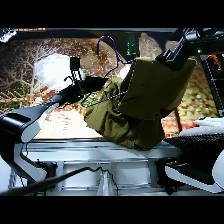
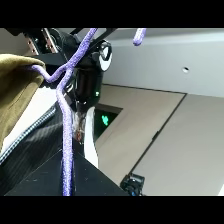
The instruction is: Fold the clothes and pants, and hang the long-sleeved shirts on hangers.
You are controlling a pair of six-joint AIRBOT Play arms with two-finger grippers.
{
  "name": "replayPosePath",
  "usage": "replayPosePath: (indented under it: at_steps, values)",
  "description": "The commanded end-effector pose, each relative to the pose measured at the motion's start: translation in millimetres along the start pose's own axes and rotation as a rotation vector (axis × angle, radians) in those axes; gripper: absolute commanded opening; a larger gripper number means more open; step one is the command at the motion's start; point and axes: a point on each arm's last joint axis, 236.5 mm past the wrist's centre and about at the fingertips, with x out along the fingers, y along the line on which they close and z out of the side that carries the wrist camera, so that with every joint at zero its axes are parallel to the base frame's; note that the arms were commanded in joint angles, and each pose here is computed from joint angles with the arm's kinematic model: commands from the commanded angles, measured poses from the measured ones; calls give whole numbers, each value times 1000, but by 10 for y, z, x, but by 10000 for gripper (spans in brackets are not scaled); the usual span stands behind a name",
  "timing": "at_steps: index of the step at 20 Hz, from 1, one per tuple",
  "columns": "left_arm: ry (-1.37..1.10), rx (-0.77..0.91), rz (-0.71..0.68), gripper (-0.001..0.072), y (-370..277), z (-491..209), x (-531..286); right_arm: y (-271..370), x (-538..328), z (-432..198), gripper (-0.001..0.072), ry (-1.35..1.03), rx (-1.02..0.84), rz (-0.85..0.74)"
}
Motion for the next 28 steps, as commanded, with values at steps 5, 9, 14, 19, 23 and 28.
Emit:
replayPosePath:
  at_steps: [5, 9, 14, 19, 23, 28]
  values:
    - [-2, -1, -2, 10, -3, 3, 3, -231, -399, 43, 678, -95, 47, -103]
    - [-2, -1, -2, 11, -3, 3, 3, -135, -566, 35, 678, -121, 67, -76]
    - [-2, -24, -2, 11, -3, 5, 1, 54, -401, -90, 673, -83, 87, 21]
    - [-2, -23, -2, 11, -3, 5, 1, 146, -106, -300, 673, -36, 61, 84]
    - [-2, -23, -2, 11, -3, 6, 0, 150, 180, -447, 609, -11, 50, 119]
    - [-20, -18, -4, 13, -8, 51, -9, 116, 294, -329, 34, -66, 72, 135]
